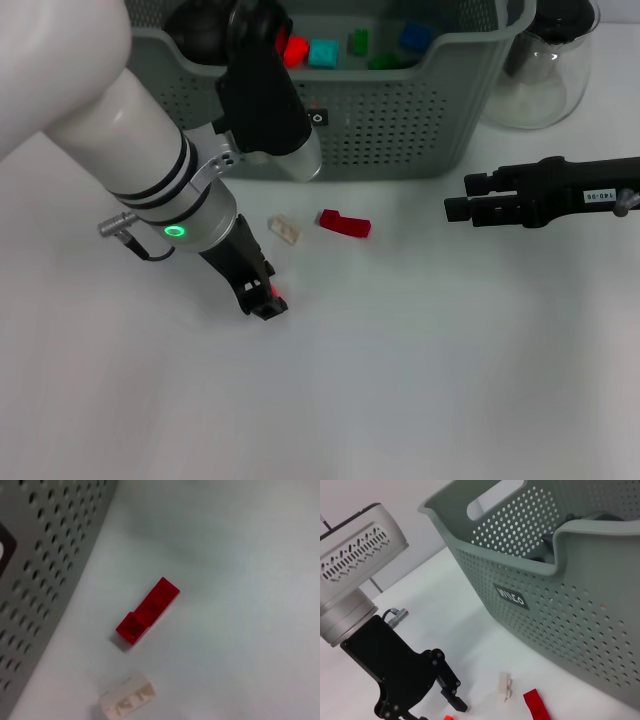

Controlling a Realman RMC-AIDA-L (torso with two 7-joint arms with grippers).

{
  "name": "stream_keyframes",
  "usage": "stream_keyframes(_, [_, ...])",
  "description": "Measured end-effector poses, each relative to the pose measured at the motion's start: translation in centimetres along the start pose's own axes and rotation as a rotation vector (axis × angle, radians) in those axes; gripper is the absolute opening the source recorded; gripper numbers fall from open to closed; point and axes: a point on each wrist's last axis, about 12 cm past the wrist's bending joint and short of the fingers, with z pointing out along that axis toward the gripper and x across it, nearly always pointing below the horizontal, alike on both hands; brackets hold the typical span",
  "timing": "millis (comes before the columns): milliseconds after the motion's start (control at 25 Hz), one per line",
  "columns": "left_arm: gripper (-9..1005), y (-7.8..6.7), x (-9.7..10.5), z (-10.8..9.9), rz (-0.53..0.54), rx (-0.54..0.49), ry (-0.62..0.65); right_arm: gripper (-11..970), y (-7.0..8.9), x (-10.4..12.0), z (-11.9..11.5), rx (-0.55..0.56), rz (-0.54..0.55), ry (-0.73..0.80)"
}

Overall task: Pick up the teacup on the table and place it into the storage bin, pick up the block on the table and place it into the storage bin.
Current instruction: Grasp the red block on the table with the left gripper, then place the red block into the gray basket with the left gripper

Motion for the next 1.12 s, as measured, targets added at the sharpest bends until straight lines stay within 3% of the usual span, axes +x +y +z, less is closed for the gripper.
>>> stream_keyframes(320, [442, -0.1, 0.1, 0.2, 0.003, 0.005, 0.008, 675, -0.1, -0.1, 0.0, 0.006, -0.001, -0.001])
stream_keyframes(640, [185, 0.0, -0.1, -0.1, -0.009, 0.002, 0.000, 675, -0.1, -0.1, 0.0, 0.011, 0.001, -0.003])
stream_keyframes(720, [189, 0.0, -0.3, -0.9, -0.012, 0.003, -0.019, 675, -0.1, -0.1, 0.0, 0.011, 0.001, -0.004])
stream_keyframes(880, [197, -0.2, -1.0, -4.4, -0.041, 0.047, -0.150, 676, -0.2, -0.1, -0.1, 0.013, 0.005, -0.003])
stream_keyframes(1040, [205, -0.1, -1.6, -10.9, -0.076, 0.127, -0.425, 676, -0.2, -0.1, -0.1, 0.013, 0.006, -0.003])
stream_keyframes(1080, [207, -0.1, -1.6, -10.9, -0.076, 0.127, -0.425, 676, -0.2, -0.1, -0.1, 0.013, 0.006, -0.003])
stream_keyframes(1120, [209, 0.2, -1.6, -15.3, -0.059, 0.127, -0.608, 676, -0.2, -0.1, -0.1, 0.013, 0.006, -0.003])
